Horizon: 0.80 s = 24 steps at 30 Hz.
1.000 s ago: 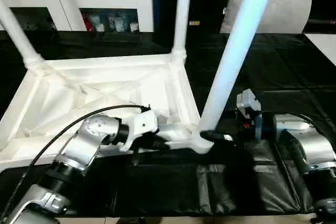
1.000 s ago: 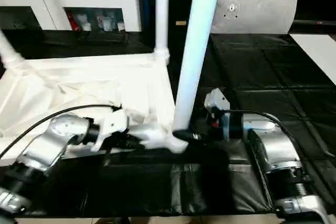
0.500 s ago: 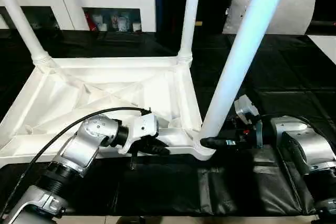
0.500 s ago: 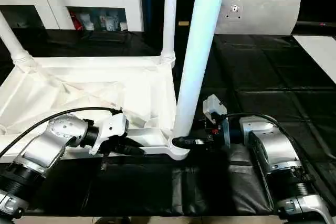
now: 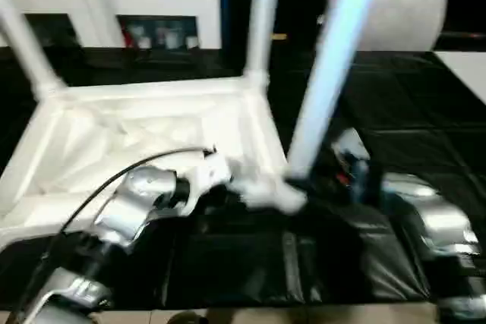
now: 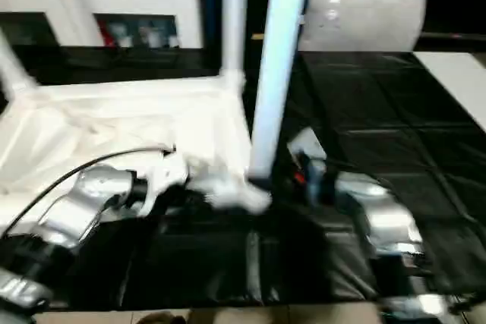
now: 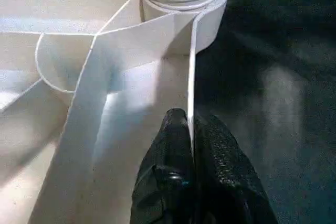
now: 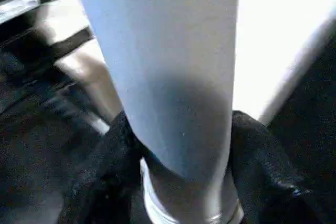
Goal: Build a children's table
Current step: Rotate leg to tighten
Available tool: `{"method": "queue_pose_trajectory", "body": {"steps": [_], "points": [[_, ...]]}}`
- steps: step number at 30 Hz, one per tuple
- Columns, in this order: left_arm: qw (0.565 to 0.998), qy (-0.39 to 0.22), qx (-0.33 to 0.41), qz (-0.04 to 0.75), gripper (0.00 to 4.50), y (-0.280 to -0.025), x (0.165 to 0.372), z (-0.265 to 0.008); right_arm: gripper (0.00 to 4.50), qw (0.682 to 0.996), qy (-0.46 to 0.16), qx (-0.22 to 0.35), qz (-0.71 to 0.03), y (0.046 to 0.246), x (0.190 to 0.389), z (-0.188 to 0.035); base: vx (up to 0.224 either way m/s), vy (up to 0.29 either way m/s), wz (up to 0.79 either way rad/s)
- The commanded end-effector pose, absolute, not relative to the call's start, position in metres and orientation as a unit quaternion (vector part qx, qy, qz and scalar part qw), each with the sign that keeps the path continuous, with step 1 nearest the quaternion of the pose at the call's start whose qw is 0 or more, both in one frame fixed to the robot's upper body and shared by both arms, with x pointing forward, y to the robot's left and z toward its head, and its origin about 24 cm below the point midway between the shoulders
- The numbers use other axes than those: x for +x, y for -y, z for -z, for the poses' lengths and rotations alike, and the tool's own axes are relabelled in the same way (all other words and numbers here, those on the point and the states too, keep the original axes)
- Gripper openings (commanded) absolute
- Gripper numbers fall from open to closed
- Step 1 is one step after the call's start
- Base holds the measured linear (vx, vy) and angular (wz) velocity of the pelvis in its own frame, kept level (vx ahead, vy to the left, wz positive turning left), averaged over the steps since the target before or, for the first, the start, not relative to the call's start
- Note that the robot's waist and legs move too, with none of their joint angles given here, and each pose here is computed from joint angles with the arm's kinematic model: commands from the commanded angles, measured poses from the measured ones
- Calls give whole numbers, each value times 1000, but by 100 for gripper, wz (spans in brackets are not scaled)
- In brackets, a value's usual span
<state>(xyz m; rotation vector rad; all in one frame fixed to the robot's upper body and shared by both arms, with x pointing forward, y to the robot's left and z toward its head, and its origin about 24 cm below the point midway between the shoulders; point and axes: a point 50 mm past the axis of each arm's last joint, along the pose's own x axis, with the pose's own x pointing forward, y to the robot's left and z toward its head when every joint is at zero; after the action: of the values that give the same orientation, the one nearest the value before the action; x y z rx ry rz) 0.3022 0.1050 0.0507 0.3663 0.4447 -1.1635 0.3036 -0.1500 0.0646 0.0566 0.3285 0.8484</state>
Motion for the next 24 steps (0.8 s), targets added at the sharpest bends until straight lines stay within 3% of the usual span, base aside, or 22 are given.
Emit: {"method": "queue_pose_trajectory", "body": {"steps": [1,6,8,13,14,19,23,24], "points": [[826,-166,135,521,0,-63,309,-63,201,880,-189,48,-432,103,302,-57,0,0,0],[856,-158,111,480,0,-30,314,-69,201,925,-189,64,-322,90,322,-53,0,0,0],[857,-159,112,478,0,-29,314,-69,253,925,-185,68,-324,89,322,-54,0,0,0],[854,-169,132,474,0,-36,314,-66,296,922,-139,100,-348,94,319,-67,0,0,0],[849,-159,147,482,0,-43,313,-66,309,923,-136,103,-344,106,318,-67,0,0,0],[837,-144,160,503,0,-54,311,-66,352,923,-138,69,-351,125,315,-64,0,0,0],[809,-151,177,539,0,-78,306,-60,395,910,-122,-17,-397,159,308,-69,0,0,0],[809,-152,177,540,0,-78,306,-60,401,909,-121,-18,-397,159,308,-69,0,0,0]]}}
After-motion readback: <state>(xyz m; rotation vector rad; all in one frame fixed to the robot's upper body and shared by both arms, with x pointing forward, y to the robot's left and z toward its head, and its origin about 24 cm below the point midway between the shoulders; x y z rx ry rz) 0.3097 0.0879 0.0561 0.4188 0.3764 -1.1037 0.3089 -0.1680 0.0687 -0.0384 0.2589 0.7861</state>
